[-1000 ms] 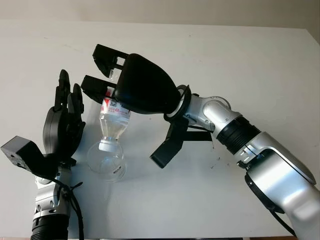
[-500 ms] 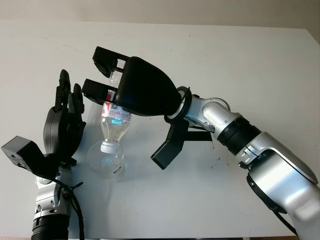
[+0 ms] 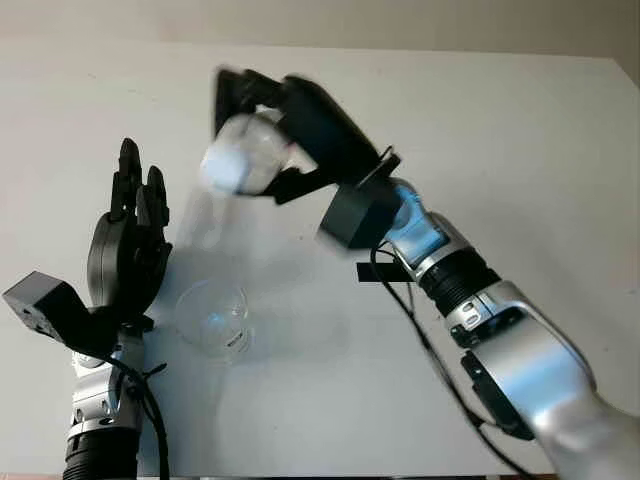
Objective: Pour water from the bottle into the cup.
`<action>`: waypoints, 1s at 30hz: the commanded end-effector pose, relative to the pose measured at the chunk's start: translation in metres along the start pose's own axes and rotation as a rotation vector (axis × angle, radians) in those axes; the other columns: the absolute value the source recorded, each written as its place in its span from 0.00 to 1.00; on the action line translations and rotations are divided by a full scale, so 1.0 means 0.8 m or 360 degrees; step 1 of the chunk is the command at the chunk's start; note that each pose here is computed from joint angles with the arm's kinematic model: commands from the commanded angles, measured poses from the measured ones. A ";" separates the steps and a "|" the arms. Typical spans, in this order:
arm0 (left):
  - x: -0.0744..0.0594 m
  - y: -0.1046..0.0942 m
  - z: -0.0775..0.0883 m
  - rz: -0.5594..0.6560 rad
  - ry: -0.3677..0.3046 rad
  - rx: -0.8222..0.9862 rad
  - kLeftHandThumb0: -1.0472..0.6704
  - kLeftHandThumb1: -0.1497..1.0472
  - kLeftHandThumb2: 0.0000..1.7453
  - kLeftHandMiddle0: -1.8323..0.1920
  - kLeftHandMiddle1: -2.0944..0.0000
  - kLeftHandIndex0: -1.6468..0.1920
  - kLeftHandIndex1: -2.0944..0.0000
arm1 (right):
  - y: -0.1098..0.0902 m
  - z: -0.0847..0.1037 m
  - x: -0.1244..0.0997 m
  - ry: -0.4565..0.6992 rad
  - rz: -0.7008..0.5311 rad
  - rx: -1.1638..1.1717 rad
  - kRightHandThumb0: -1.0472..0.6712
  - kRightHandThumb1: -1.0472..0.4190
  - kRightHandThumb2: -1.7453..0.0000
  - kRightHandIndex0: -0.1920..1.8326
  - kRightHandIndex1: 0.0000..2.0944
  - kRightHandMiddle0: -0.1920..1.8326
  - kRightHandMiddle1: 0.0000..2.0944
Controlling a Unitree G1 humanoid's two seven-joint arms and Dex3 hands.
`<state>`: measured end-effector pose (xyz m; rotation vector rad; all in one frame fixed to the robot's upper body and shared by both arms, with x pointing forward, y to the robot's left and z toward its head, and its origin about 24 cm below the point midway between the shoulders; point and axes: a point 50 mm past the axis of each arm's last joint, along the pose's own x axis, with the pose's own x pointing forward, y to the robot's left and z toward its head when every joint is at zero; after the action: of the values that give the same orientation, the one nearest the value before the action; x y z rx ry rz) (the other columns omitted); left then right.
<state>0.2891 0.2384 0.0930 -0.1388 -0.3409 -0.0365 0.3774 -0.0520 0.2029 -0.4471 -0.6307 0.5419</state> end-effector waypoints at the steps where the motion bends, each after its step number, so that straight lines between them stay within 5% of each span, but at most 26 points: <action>1: -0.006 0.002 -0.007 0.0012 0.0028 -0.0011 0.16 1.00 0.34 1.00 0.98 1.00 1.00 | -0.010 -0.002 -0.004 0.0070 -0.0035 0.0121 0.50 0.03 0.84 0.73 1.00 0.66 1.00; 12: -0.007 0.004 -0.009 0.0008 0.0048 -0.0006 0.16 1.00 0.34 1.00 0.99 1.00 0.99 | -0.037 -0.037 -0.045 0.0587 0.0046 0.0804 0.51 0.00 0.81 0.75 1.00 0.66 1.00; 20: -0.009 0.005 -0.012 -0.0008 0.0062 -0.0007 0.17 1.00 0.37 1.00 1.00 1.00 1.00 | -0.055 -0.046 -0.093 0.0668 0.0099 0.0864 0.41 0.00 0.81 0.83 1.00 0.60 1.00; 30: -0.009 0.007 -0.014 -0.0013 0.0067 -0.0022 0.14 1.00 0.35 1.00 1.00 1.00 1.00 | -0.046 -0.047 -0.134 0.0813 -0.0007 0.0803 0.37 0.00 0.73 0.85 1.00 0.52 1.00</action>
<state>0.2900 0.2392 0.0891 -0.1376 -0.3271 -0.0635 0.3455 -0.1497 0.1489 -0.0771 0.0137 0.5426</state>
